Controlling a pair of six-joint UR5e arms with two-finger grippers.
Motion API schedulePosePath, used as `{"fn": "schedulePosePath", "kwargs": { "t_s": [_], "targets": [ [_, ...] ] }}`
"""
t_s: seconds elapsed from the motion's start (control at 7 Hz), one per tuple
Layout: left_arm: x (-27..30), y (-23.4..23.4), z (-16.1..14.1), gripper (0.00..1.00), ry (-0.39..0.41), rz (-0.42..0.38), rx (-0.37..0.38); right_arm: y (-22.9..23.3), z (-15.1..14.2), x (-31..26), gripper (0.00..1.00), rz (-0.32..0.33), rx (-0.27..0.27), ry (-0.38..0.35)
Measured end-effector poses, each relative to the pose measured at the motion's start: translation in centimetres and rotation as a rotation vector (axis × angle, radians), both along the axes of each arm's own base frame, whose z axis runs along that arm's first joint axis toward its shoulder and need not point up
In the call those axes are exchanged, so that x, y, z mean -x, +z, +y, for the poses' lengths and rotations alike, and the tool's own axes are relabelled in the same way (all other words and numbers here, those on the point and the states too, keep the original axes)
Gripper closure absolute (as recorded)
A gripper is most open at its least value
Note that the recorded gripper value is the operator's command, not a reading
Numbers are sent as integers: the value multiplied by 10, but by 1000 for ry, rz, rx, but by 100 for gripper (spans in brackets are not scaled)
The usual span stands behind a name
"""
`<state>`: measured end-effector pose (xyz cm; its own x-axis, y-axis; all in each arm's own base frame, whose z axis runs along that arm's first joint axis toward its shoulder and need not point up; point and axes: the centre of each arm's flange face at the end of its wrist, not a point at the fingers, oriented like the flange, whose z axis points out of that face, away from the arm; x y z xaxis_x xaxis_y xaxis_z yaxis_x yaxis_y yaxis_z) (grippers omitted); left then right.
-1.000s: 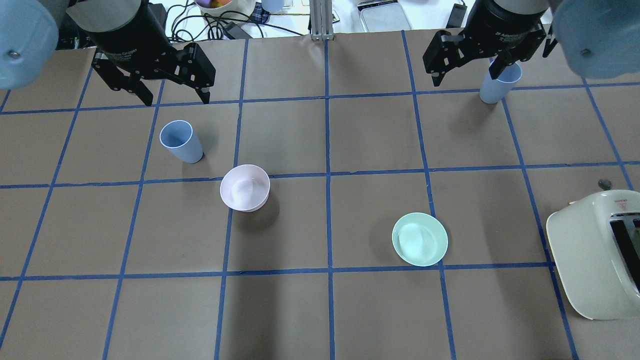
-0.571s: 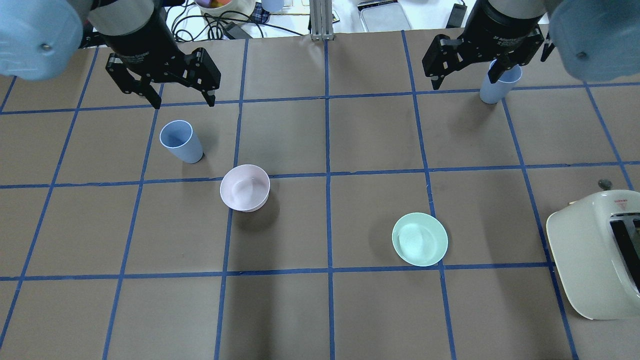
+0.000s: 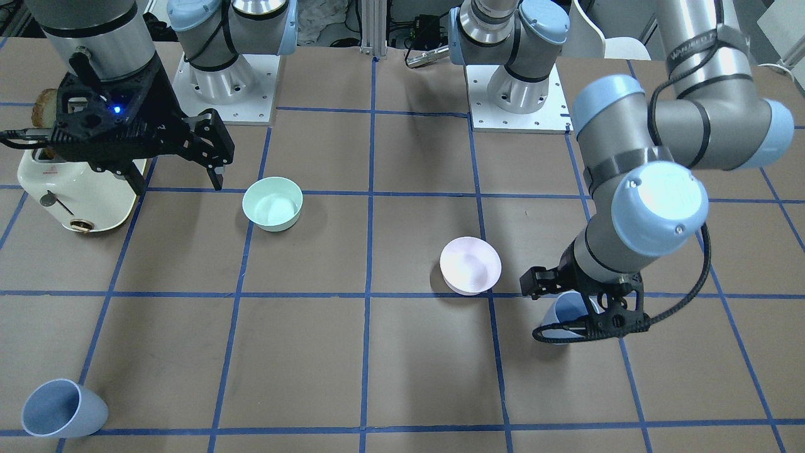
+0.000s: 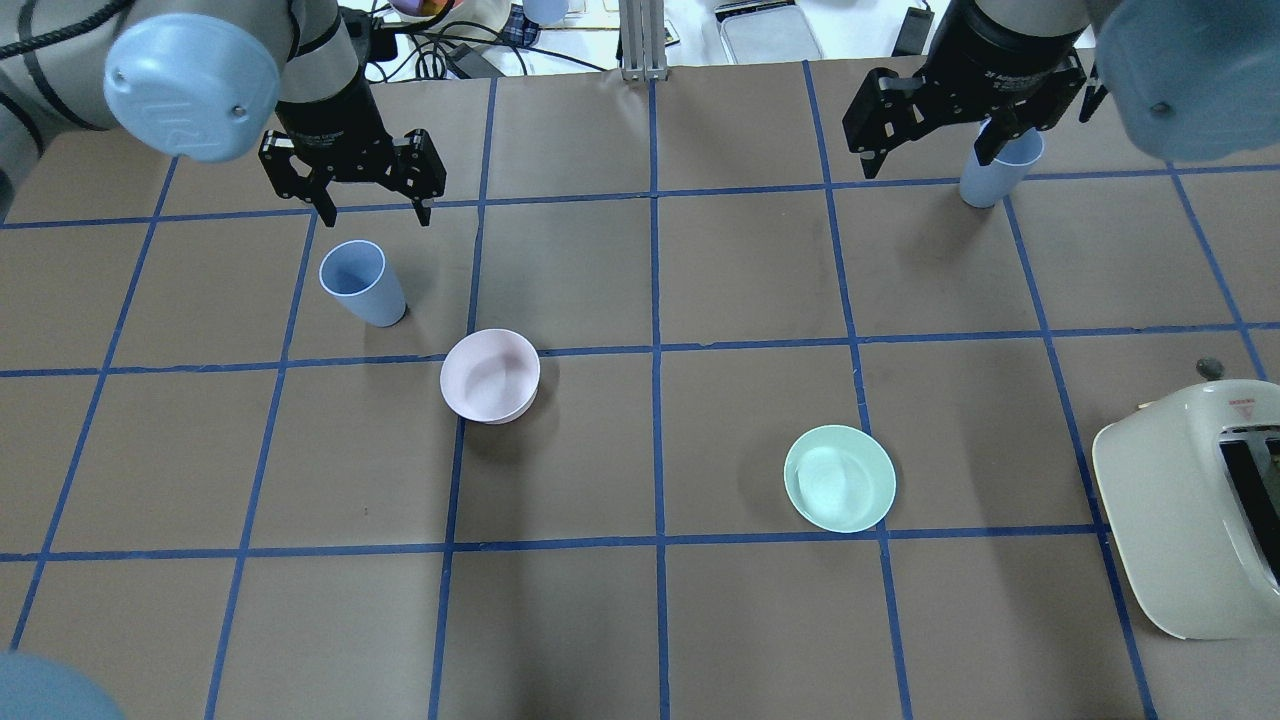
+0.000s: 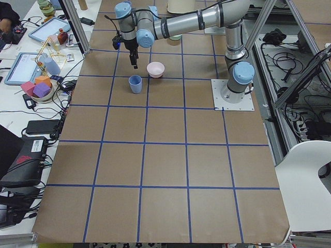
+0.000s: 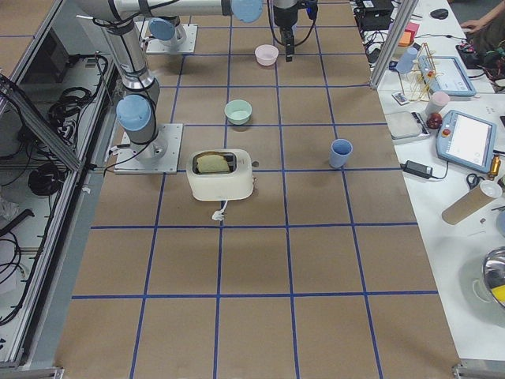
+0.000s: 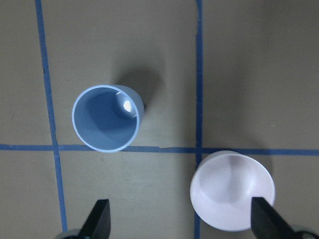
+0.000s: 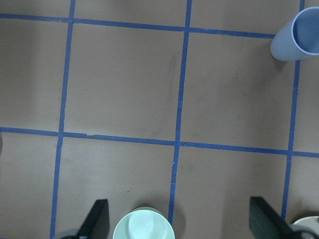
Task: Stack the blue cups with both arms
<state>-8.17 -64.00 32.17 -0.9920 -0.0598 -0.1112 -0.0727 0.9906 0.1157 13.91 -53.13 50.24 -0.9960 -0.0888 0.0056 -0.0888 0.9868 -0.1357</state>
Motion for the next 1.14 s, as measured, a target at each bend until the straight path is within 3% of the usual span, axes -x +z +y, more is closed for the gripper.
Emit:
{"fn": "schedulePosePath", "kwargs": {
  "t_s": [0.14,0.29,0.43,0.86,1.14],
  "targets": [
    [-7,-21,-9,55,10,-1,-11,-16,-19,18,0,17,-25,-28],
    [-10,-40,-15,85,13,0,-17,-31,-43,48,0,34,-48,-71],
    [-11,-54,-19,100,11,1,-30,-46,-67,84,0,42,-72,-95],
    [-10,-65,-25,100,9,1,-26,-122,-150,192,0,51,-78,-84],
    [42,-35,-25,100,26,41,44,-173,-183,212,0,43,-86,-76]
  ]
}}
